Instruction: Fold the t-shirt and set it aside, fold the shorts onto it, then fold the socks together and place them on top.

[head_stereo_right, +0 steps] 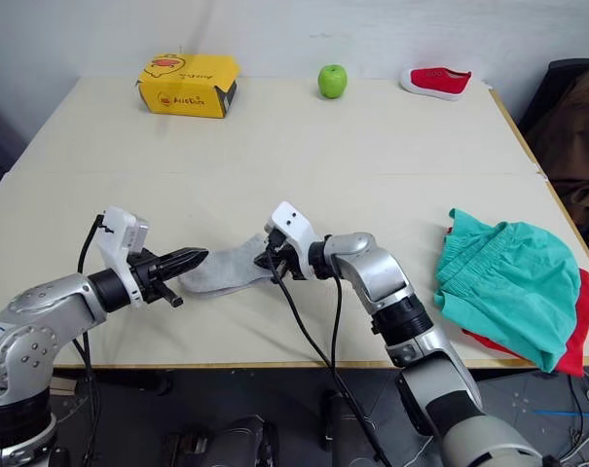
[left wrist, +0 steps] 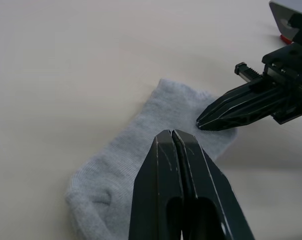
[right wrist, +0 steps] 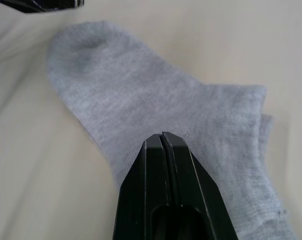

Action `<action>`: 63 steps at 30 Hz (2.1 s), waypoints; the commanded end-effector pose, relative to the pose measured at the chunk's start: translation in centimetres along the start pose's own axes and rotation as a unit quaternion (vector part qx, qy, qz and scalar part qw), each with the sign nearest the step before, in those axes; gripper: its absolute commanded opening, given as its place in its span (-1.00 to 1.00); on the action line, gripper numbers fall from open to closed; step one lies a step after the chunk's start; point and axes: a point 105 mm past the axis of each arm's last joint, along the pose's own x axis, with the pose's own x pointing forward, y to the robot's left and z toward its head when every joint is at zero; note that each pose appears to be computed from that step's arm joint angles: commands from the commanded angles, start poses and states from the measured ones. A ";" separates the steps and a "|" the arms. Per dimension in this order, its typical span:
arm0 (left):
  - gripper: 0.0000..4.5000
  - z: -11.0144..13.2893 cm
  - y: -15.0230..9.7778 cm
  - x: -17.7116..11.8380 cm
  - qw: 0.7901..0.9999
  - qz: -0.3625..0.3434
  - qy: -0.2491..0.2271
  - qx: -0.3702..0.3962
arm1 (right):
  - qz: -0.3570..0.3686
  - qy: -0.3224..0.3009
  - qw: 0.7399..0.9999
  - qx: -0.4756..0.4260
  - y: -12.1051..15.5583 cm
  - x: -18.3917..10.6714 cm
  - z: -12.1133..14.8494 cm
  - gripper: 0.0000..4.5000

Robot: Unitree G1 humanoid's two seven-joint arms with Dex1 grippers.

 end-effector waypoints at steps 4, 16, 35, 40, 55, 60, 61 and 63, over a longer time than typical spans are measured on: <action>-0.99 -2.3 0.4 1.6 0.999 0.016 0.029 0.021 | -0.017 0.002 1.000 -0.018 -0.5 -0.1 -0.7 -1.00; -0.99 -7.0 5.1 0.2 0.986 0.138 0.095 -0.002 | -0.075 0.014 0.997 -0.011 -2.7 -1.2 -2.0 -1.00; -0.99 -2.4 0.4 1.0 0.999 0.040 0.028 -0.022 | -0.062 -0.012 0.998 -0.007 -2.1 -0.5 -0.4 -1.00; -0.99 -4.8 2.8 1.7 0.992 0.092 0.071 -0.047 | -0.057 -0.006 0.998 -0.012 -2.0 -0.2 -0.5 -1.00; -0.06 -6.2 2.7 -7.0 0.973 0.127 -0.005 -0.193 | -0.048 -0.008 0.999 -0.009 -1.6 -0.2 -0.6 -1.00; 0.67 -7.0 1.8 -6.3 0.955 0.117 -0.021 -0.270 | -0.046 -0.009 0.999 -0.008 -1.4 0.0 -0.6 -1.00; 0.81 -7.0 1.7 -5.9 0.951 0.115 -0.027 -0.284 | -0.045 -0.009 0.999 -0.009 -1.4 0.0 -0.6 -1.00; 0.99 -7.0 1.9 -4.9 0.940 0.115 -0.046 -0.317 | -0.045 -0.009 0.999 -0.009 -1.3 0.0 -0.6 -1.00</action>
